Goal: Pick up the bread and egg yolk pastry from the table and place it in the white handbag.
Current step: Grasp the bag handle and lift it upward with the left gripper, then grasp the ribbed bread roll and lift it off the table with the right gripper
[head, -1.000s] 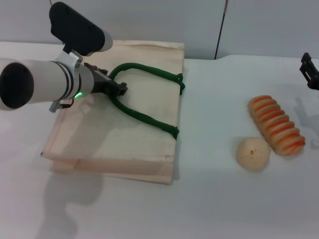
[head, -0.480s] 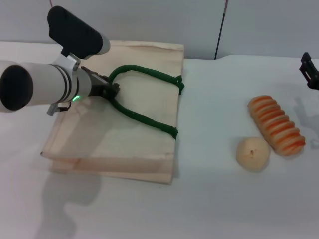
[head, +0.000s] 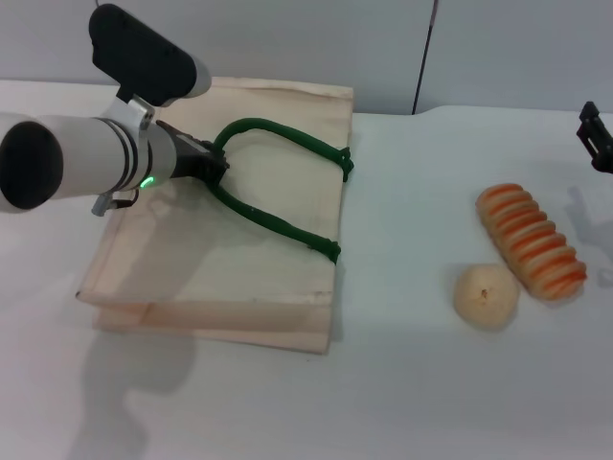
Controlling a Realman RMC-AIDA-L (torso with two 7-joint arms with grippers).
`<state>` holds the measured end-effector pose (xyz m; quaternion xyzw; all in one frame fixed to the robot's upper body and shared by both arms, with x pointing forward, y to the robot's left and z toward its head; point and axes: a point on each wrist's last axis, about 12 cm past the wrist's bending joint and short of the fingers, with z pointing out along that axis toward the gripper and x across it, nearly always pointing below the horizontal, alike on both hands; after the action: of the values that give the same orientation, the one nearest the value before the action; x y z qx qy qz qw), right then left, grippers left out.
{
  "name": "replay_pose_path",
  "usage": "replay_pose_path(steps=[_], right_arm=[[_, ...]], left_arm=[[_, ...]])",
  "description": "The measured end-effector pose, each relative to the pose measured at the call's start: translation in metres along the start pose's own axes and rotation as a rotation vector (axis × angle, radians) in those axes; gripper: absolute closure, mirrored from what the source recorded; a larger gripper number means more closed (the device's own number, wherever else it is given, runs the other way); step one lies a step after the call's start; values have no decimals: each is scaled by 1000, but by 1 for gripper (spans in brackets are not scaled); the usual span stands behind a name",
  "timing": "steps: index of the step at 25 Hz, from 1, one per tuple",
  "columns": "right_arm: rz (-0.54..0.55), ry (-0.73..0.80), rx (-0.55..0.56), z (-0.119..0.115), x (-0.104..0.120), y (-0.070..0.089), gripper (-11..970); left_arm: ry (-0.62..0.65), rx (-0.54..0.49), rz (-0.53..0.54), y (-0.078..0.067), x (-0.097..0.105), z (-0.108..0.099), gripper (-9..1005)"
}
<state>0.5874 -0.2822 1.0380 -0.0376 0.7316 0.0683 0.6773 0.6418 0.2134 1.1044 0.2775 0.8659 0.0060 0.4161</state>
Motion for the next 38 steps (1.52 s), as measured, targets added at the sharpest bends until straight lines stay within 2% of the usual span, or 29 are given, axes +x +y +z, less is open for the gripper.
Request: replay_pose_path(steps=[4,7,10,12,13,17,29,38], right_arm=[[0,1,1,-1,0,0,292],[1,1,-3,-1,1,1,292],[2,2,-4,-1,1,1,291],[2,8,-3,-1,2,1,291],[2,8,-3,-1,2,1,291],[-2,14,2,-2,3,-1,291],[-9,58,2,-2,8,-1,291],[11,82,-10,-2,10,0,289]], left_arm=[[-29,0,0,0,-6,-5,873],[-76,3,11,-1,-16,-17,874],[-111,12,35,-4,-28,-32,874],[-152,14,70,-6,-44,-55,874],[-152,14,70,-6,-44,-55,875],[-184,6,117,-8,-59,-81,877],[-256,-69,201,-6,-83,-144,881],[-293,-105,236,-6,-93,-179,882]])
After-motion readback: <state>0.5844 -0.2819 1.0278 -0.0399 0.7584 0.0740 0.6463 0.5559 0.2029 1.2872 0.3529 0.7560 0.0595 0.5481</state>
